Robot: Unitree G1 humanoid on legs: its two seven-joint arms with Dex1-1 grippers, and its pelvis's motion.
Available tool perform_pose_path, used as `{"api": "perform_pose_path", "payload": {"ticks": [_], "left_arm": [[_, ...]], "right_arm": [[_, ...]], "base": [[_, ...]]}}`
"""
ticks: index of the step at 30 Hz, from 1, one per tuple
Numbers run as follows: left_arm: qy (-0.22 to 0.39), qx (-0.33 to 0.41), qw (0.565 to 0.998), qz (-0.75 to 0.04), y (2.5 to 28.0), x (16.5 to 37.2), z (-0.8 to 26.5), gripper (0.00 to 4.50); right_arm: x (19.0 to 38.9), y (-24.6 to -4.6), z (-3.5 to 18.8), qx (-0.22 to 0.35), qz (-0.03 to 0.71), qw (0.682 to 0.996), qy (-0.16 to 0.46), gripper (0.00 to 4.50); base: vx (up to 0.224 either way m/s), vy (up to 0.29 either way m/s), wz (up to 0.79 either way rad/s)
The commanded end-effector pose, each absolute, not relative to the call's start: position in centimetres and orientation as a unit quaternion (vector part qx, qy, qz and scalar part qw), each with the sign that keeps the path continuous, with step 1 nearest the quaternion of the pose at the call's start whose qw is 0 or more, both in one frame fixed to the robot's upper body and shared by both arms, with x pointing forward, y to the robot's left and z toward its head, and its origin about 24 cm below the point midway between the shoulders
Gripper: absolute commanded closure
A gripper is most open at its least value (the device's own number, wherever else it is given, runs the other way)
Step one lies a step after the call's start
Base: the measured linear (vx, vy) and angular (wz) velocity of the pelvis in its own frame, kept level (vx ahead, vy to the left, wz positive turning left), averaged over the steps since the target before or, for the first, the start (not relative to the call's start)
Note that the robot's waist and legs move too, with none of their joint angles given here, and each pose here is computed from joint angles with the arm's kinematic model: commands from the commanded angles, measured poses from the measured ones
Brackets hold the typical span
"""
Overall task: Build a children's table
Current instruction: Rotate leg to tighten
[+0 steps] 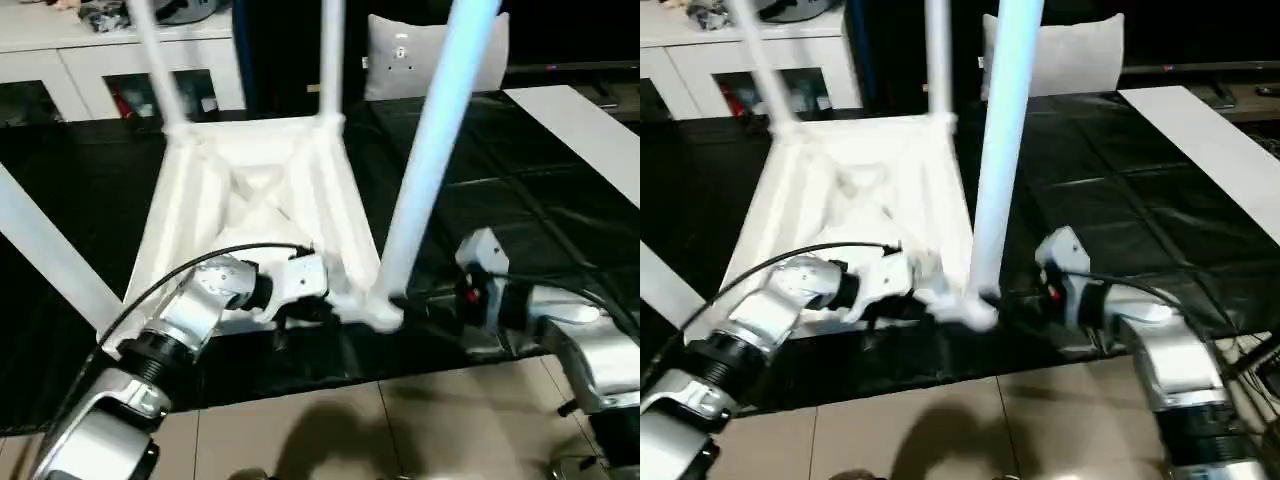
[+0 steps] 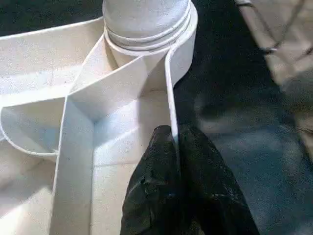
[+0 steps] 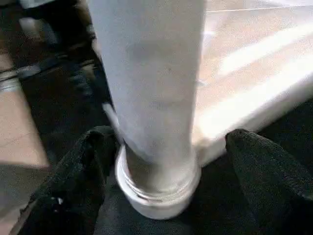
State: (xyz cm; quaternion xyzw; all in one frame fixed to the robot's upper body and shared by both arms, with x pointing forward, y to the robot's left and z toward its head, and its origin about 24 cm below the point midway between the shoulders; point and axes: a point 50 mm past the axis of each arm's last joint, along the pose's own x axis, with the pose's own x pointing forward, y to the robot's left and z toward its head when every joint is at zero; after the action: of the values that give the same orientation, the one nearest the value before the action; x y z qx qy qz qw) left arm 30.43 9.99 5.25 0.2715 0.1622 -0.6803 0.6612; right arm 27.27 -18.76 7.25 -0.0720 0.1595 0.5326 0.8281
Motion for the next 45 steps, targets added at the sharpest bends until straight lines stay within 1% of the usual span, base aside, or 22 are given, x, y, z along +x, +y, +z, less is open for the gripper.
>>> {"api": "perform_pose_path", "payload": {"ticks": [1,3,4,5,6,8,9,12,13,16,20,23,25,26,27,29,31,33,35,36,40,45], "left_arm": [[0.157,0.284,0.595,-0.735,8.7,29.3,4.9,4.5],[0.157,0.291,0.567,-0.754,8.9,29.0,4.8,4.5],[0.157,0.291,0.567,-0.754,8.9,29.0,4.8,4.5],[0.163,0.303,0.542,-0.767,9.2,28.7,4.6,4.5],[0.163,0.303,0.542,-0.767,9.2,28.7,4.6,4.5],[0.171,0.318,0.523,-0.772,9.7,28.6,4.5,4.5],[0.171,0.321,0.52,-0.773,9.7,28.6,4.5,4.5],[0.172,0.319,0.52,-0.774,9.8,28.7,4.5,4.5],[0.171,0.318,0.52,-0.774,9.8,28.7,4.5,4.5],[0.169,0.315,0.517,-0.777,9.8,28.6,4.5,4.5],[0.169,0.313,0.518,-0.778,9.8,28.6,4.4,4.5],[0.17,0.303,0.525,-0.777,9.8,28.6,4.3,4.5],[0.172,0.281,0.544,-0.771,9.6,28.7,4.4,4.5],[0.175,0.26,0.572,-0.758,9.4,28.9,4.6,4.5],[0.177,0.253,0.582,-0.752,9.3,29.0,4.6,4.5],[0.18,0.225,0.626,-0.724,8.8,29.4,4.8,4.5],[0.179,0.212,0.642,-0.715,8.6,29.5,4.9,4.5],[0.185,0.198,0.671,-0.69,8.0,29.7,5.0,4.5],[0.186,0.191,0.686,-0.677,7.6,29.8,5.1,4.5],[0.184,0.182,0.701,-0.664,6.9,30.0,5.3,4.5],[0.178,0.172,0.743,-0.621,5.2,30.5,5.9,4.5],[0.169,0.171,0.773,-0.587,3.9,30.8,6.1,4.5]], "right_arm": [[27.0,-18.6,7.6,-0.074,0.564,0.808,0.157,0.92],[26.8,-18.7,7.6,-0.073,0.583,0.793,0.162,0.96],[26.8,-18.7,7.6,-0.073,0.583,0.793,0.162,1.18],[26.7,-18.7,7.6,-0.071,0.598,0.78,0.168,1.3],[26.7,-18.7,7.6,-0.071,0.598,0.78,0.168,1.33],[26.5,-18.3,7.6,-0.057,0.618,0.766,0.169,1.45],[26.4,-18.2,7.7,-0.054,0.623,0.762,0.169,1.61],[26.2,-17.9,7.6,-0.047,0.637,0.75,0.174,1.71],[26.1,-17.7,7.5,-0.043,0.641,0.746,0.176,1.85],[25.9,-17.5,7.4,-0.031,0.655,0.733,0.182,2.04],[25.8,-17.4,7.3,-0.026,0.659,0.73,0.182,2.33],[25.7,-17.4,7.3,-0.02,0.66,0.729,0.182,2.4],[25.8,-17.2,7.3,-0.011,0.649,0.741,0.176,2.43],[26.2,-17.2,7.0,-0.012,0.617,0.766,0.177,2.44],[26.4,-17.1,6.9,-0.015,0.606,0.775,0.177,2.45],[27.2,-16.7,6.5,-0.03,0.552,0.816,0.172,2.46],[27.6,-16.5,6.4,-0.031,0.53,0.831,0.167,2.48],[28.8,-15.7,6.4,-0.031,0.469,0.868,0.159,2.51],[29.5,-15.1,6.4,-0.03,0.434,0.887,0.158,2.53],[30.2,-14.4,6.4,-0.019,0.394,0.905,0.159,2.53],[31.5,-13.0,6.4,-0.006,0.316,0.935,0.159,2.55],[32.1,-12.2,6.3,-0.009,0.265,0.953,0.149,2.55]], "base": [[0.0,0.0,0.0],[0.0,0.0,0.0],[0.0,0.0,0.0],[0.0,0.0,0.0],[0.0,0.0,0.0],[0.0,0.0,0.0],[0.0,0.0,0.0],[0.0,0.0,0.0],[0.0,0.0,0.0],[0.0,0.0,0.0],[0.0,0.0,0.0],[0.0,0.0,0.0],[0.0,0.0,0.0],[0.0,0.0,0.0],[0.0,0.0,0.0],[0.0,0.0,0.0],[0.0,0.0,0.0],[0.0,0.0,0.0],[0.0,0.0,0.0],[0.0,0.0,0.0],[0.0,0.0,0.0],[0.0,0.0,0.0]]}}
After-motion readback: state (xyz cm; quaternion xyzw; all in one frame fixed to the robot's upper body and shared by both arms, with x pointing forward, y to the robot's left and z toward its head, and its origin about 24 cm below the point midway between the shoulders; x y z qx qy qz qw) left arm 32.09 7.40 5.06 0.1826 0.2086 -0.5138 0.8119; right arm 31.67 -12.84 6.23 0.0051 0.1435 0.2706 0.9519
